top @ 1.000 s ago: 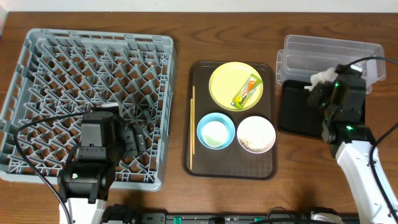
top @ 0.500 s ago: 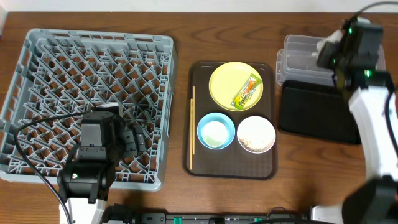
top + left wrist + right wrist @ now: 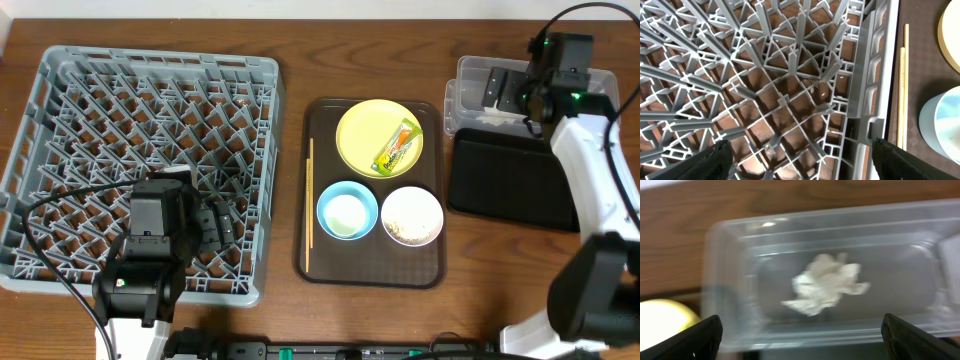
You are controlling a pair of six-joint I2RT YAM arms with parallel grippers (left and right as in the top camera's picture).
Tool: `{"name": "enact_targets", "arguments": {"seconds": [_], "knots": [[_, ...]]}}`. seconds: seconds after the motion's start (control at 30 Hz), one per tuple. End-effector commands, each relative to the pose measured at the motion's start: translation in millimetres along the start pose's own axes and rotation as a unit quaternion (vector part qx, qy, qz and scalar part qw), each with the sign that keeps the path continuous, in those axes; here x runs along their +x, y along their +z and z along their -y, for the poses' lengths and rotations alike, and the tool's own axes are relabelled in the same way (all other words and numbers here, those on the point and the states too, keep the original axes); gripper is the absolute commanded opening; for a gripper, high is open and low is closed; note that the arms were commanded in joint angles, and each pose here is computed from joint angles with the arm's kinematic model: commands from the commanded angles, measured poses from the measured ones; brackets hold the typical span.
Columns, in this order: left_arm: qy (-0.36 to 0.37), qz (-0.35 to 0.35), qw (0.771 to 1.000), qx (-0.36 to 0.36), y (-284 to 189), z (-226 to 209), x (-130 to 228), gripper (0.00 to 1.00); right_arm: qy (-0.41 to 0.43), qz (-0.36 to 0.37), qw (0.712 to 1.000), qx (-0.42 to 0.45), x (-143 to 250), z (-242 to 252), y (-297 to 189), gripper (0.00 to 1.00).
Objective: Sort waste into correct bins and load items into the dishwasher
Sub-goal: 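Grasp the green snack wrapper on the yellow plate with right gripper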
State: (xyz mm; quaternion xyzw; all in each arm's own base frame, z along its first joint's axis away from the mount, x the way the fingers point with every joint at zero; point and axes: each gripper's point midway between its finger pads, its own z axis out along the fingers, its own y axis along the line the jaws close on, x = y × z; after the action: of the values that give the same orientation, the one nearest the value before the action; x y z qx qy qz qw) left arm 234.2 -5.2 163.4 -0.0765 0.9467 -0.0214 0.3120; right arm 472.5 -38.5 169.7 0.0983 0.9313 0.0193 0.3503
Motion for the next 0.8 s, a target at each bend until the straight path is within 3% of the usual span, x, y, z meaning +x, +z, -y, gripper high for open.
{"name": "enact_targets", "arguments": {"seconds": [0.0, 0.07, 0.2, 0.47, 0.6, 0.77], "knots": [[-0.001, 0.009, 1.000, -0.003, -4, 0, -6, 0.91, -0.020, 0.042, 0.986, -0.160, -26, -63, -56, 0.99], [-0.001, 0.009, 1.000, -0.003, -4, 0, -6, 0.91, -0.020, 0.030, 0.979, -0.203, -19, -89, -65, 0.99], [-0.001, 0.009, 1.000, -0.003, -4, 0, -6, 0.91, -0.044, -0.018, 0.978, -0.203, 13, -126, -61, 0.87], [-0.001, 0.007, 1.000, -0.004, -4, 0, -5, 0.91, -0.008, -0.113, 0.989, -0.095, 85, -158, -31, 0.89], [-0.001, 0.007, 1.000, -0.004, -4, -1, -5, 0.91, 0.004, -0.148, 0.986, -0.072, 111, -168, -13, 0.83], [-0.001, 0.007, 1.000, -0.004, -4, -1, -5, 0.91, 0.028, -0.187, 0.981, -0.031, 138, -163, 14, 0.83]]}}
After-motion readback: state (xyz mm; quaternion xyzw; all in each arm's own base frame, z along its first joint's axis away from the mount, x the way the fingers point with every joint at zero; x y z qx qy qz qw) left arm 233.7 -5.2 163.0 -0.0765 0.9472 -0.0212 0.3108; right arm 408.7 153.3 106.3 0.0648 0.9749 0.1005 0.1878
